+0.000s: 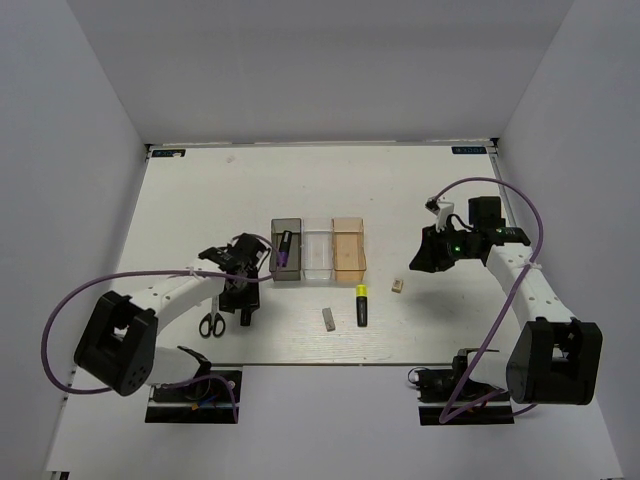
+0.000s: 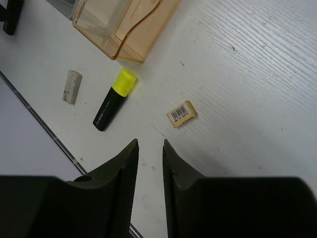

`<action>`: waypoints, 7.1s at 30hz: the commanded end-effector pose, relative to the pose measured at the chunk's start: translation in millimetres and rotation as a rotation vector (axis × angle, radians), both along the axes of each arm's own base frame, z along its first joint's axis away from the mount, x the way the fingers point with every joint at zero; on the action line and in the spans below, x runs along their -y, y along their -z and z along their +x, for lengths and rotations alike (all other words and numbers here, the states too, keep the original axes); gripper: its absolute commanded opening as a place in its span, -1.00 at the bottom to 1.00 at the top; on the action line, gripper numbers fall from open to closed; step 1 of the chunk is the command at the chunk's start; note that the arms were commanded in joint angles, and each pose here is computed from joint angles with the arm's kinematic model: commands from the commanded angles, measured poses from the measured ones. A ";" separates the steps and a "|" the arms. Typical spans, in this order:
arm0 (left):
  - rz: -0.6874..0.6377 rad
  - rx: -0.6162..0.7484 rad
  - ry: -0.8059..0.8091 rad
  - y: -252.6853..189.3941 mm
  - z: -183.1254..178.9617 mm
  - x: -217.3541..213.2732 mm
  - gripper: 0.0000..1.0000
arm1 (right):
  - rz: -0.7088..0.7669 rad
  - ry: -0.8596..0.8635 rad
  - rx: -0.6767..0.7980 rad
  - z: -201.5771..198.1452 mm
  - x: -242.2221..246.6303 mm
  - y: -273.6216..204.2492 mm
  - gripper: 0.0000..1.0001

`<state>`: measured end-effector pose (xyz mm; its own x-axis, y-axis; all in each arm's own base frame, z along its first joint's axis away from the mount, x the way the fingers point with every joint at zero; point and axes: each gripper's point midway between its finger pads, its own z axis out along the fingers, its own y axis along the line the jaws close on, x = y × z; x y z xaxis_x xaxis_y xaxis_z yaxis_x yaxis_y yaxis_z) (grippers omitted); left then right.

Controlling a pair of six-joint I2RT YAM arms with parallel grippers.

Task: Sort the stationery into containers
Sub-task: Pick up the stationery from the center of the board, then place the stationery in the storage box, then pick up the stationery from the center of the board, then place the stationery in the storage box, then pick up the scissors from the center of the board.

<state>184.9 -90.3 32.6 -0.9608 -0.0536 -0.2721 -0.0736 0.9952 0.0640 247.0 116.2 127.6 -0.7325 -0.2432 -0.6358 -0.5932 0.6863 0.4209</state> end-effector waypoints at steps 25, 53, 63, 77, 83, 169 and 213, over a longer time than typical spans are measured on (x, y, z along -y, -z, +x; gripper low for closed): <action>-0.119 0.266 0.080 -77.8 53.6 45.7 -0.90 | 0.060 -0.060 0.034 0.7 -9.1 -19.3 -0.33; -0.167 0.377 0.135 -134.7 150.6 109.4 0.17 | -0.014 -0.287 -0.121 -34.8 -73.6 -3.8 -0.83; -0.029 0.364 -0.019 -97.7 34.0 -15.1 0.36 | -0.378 -0.244 -0.153 -53.3 -110.2 72.1 0.19; -0.072 0.350 -0.166 -71.4 -4.9 -61.4 0.53 | -0.604 0.074 -0.036 -37.7 -111.6 115.1 0.30; -0.078 0.352 -0.168 -70.3 -4.1 -61.3 0.50 | -0.599 0.070 -0.018 -49.3 -110.5 120.4 0.12; -0.014 0.103 -0.204 -35.7 3.2 -66.6 -0.51 | -0.110 0.059 0.117 61.6 -304.9 -35.4 -0.47; 0.020 -0.073 -0.292 25.1 -27.0 -47.7 -0.88 | 0.221 -0.109 0.039 11.0 -170.1 -81.5 -0.02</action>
